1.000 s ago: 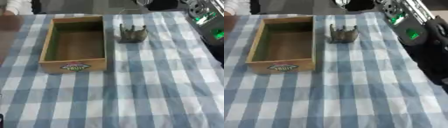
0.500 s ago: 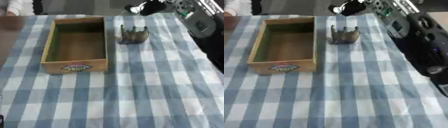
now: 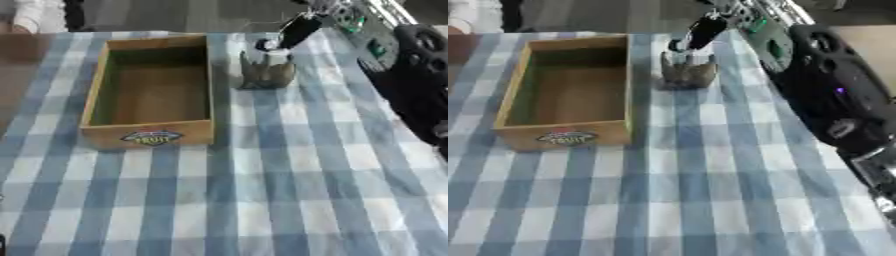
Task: Pick up objects on the table and place them in the box.
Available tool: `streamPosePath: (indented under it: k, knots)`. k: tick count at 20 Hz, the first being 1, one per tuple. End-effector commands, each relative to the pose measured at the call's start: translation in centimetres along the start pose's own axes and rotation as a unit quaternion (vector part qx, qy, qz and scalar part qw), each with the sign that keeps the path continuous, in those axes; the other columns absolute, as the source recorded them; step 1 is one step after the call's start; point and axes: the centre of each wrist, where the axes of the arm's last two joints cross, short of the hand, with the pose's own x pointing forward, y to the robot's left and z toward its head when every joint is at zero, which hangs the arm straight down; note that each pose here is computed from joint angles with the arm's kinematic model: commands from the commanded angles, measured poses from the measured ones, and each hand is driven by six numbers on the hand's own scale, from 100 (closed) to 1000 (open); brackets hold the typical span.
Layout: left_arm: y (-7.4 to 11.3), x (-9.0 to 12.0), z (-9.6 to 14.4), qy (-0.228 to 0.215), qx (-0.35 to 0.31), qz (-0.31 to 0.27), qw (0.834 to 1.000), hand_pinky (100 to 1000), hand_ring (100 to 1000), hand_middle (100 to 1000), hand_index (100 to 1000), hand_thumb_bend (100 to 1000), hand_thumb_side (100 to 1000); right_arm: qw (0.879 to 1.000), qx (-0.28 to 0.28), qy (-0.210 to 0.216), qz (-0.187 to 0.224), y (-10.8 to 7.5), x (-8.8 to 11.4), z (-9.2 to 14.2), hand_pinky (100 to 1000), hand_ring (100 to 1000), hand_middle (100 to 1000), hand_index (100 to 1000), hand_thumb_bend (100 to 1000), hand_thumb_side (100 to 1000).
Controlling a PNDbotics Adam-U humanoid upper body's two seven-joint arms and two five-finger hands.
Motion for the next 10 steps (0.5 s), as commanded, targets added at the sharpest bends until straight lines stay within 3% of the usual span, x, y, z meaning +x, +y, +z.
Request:
streamPosePath:
  k: [1, 10]
  knots:
    - [-0.1, 0.6, -0.3, -0.01, -0.002, 0.009, 1.0, 770, 801, 774, 666, 100, 667, 1.0, 0.022, 0.001, 0.011, -1.0, -1.0, -0.3, 867, 933, 866, 951, 587, 193]
    - [-0.1, 0.6, -0.3, -0.009, -0.002, 0.01, 1.0, 770, 800, 774, 665, 100, 667, 0.993, 0.112, -0.012, 0.025, -0.4, -2.8, -0.6, 890, 954, 880, 983, 553, 105]
